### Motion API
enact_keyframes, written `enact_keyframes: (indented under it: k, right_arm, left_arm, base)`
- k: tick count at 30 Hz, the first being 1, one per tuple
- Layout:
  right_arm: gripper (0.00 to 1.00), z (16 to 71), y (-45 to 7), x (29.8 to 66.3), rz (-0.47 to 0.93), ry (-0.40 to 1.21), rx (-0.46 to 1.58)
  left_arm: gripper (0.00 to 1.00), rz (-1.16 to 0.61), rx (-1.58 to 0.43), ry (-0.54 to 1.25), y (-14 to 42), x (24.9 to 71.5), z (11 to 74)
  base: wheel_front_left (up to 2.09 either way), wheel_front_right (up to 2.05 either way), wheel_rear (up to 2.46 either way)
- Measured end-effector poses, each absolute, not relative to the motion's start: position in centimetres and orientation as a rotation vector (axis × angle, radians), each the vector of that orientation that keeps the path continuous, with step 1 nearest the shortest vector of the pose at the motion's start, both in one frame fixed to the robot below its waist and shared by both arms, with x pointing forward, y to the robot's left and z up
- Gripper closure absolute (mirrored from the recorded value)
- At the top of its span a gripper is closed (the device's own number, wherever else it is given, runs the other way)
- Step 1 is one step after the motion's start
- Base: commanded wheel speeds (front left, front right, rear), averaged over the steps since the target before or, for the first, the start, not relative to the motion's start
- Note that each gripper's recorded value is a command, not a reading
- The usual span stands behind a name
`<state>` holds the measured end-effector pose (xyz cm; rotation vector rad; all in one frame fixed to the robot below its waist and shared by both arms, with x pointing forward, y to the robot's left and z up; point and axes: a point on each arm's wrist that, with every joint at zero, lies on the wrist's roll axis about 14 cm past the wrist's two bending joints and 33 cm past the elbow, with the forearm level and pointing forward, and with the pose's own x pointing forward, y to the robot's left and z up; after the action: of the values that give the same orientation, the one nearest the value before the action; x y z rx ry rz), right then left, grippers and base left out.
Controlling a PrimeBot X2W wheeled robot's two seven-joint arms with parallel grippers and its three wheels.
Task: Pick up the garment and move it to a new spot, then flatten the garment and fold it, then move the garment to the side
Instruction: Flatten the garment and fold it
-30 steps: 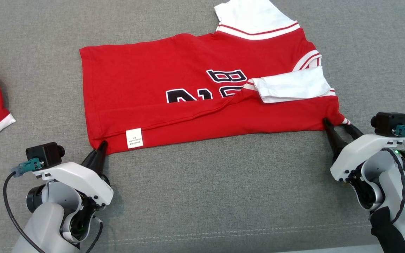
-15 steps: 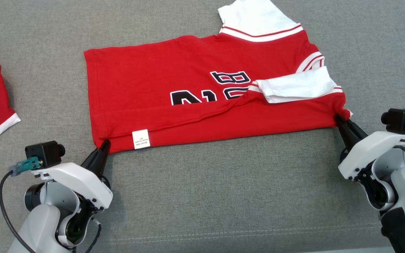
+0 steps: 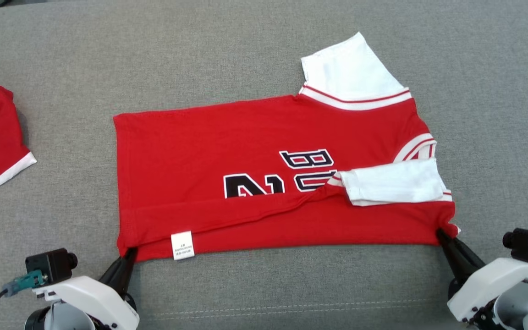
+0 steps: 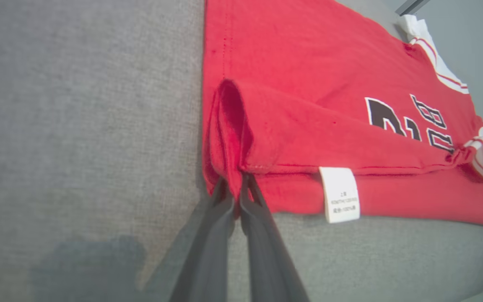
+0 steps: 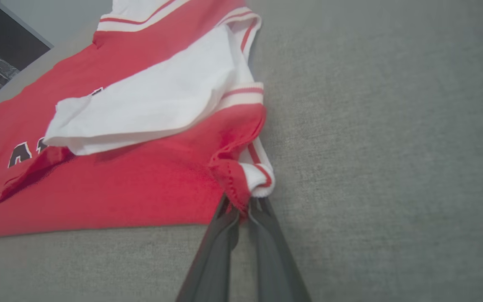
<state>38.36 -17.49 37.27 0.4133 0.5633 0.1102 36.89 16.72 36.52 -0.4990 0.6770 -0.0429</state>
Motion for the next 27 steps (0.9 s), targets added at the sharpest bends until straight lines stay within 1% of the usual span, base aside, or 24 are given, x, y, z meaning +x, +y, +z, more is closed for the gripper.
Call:
enact_keyframes:
  k: [6,7,8,14,17,20,23,27]
  right_arm:
    - [1.0,37.3,-17.4,36.2,0.081,0.581,0.431]
    - [0.58,37.3,-17.3,36.1,0.077,0.586,0.437]
    - [0.0,37.5,-17.3,36.2,0.072,0.576,0.442]
    - [0.0,38.8,-18.3,36.8,0.046,0.514,0.41]
    - [0.0,40.1,-19.3,37.1,0.02,0.442,0.377]
    - [0.0,42.2,-20.8,37.8,-0.012,0.331,0.328]
    - [0.0,44.2,-21.7,38.2,-0.03,0.23,0.277]
    - [0.0,47.1,-22.4,38.9,-0.04,0.089,0.204]
  left_arm:
    - [1.0,-0.021,-0.513,0.698,17.1,35.2,36.3]
    - [0.74,-0.019,-0.514,0.696,17.1,35.1,36.3]
    - [0.0,-0.019,-0.513,0.693,17.2,35.1,36.4]
    - [0.0,0.013,-0.456,0.632,18.2,35.7,37.3]
    - [0.0,0.034,-0.397,0.527,19.3,36.9,39.1]
    - [0.0,0.055,-0.32,0.376,20.5,38.8,42.0]
    - [0.0,0.043,-0.279,0.259,20.4,40.2,44.7]
    - [0.0,0.016,-0.216,0.159,20.0,41.6,47.1]
  base:
    - [0.0,0.0,0.0]
    - [0.0,0.0,0.0]
    - [0.0,0.0,0.0]
    - [0.0,0.0,0.0]
    - [0.0,0.0,0.0]
    - [0.0,0.0,0.0]
    - [0.0,0.0,0.0]
    - [0.0,0.0,0.0]
